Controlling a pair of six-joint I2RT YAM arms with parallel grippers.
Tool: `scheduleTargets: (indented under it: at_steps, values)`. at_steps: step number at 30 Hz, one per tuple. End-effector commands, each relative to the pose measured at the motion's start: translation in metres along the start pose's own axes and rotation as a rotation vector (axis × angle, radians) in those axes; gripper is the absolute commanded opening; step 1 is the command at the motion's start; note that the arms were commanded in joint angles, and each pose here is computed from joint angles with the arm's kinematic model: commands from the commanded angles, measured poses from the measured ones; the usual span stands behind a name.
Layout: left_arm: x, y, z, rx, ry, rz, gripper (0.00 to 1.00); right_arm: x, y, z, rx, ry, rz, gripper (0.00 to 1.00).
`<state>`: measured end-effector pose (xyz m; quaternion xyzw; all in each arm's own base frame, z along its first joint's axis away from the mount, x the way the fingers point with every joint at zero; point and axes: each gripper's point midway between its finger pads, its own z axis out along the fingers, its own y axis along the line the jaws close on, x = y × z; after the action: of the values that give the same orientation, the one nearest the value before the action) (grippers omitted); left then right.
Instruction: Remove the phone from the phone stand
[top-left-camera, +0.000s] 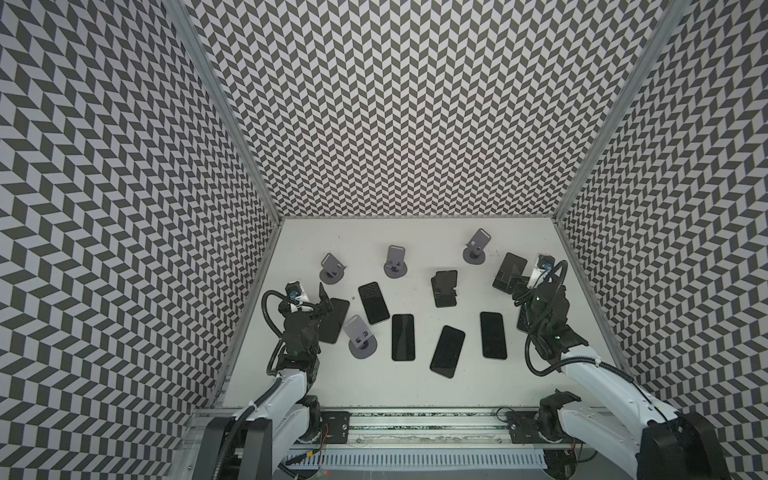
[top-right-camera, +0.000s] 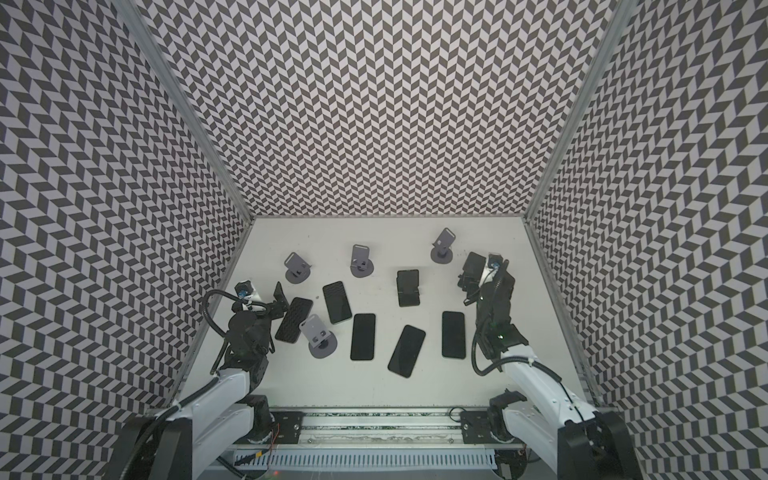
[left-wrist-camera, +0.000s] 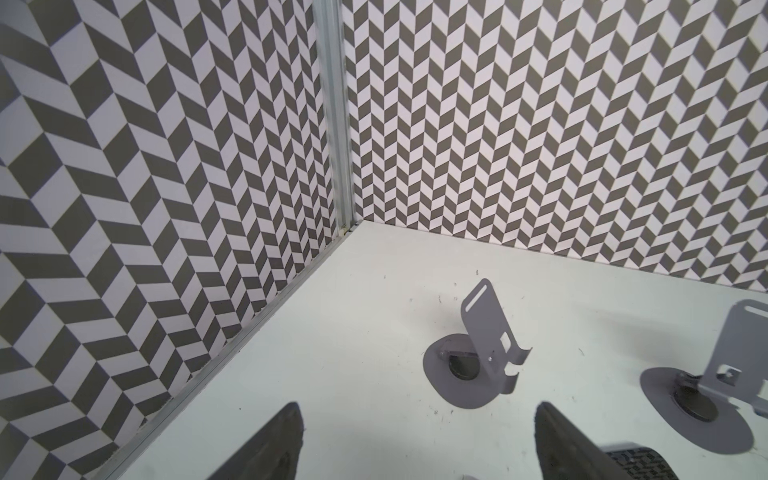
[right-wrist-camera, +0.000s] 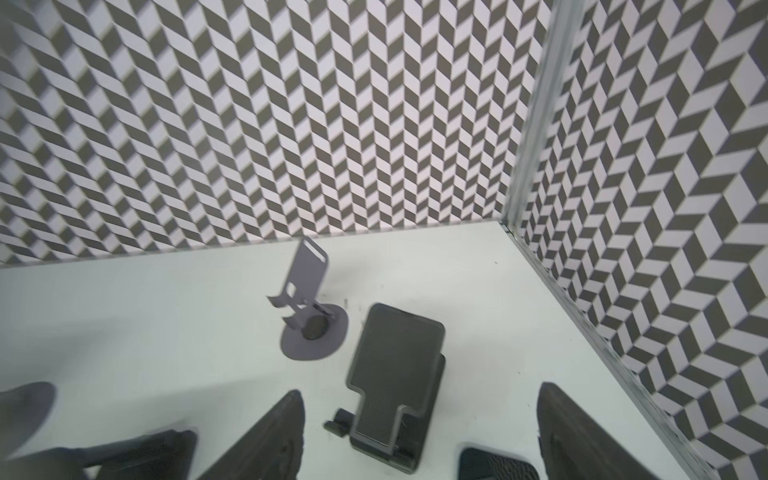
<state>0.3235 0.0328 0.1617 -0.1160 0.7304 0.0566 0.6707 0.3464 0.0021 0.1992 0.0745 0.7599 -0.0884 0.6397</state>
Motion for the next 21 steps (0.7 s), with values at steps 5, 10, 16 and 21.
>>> scheduleTargets:
  at_steps: [5,10,16,21]
  values:
    - [-0.023,-0.008,0.002,0.049,-0.167,-0.046,0.87,-0.018,0.012,0.004,-0.12,-0.215,0.014,0.83]
    - [-0.015,-0.034,0.013,0.173,-0.133,0.046,0.88,-0.012,0.024,0.006,-0.199,-0.266,0.023,0.83]
    - [-0.016,-0.035,0.009,0.187,-0.196,0.079,0.89,0.022,0.017,0.006,-0.203,-0.238,0.029,0.82]
    - [-0.003,-0.039,0.011,0.213,-0.19,0.095,0.91,0.031,0.007,0.003,-0.22,-0.252,0.067,0.82]
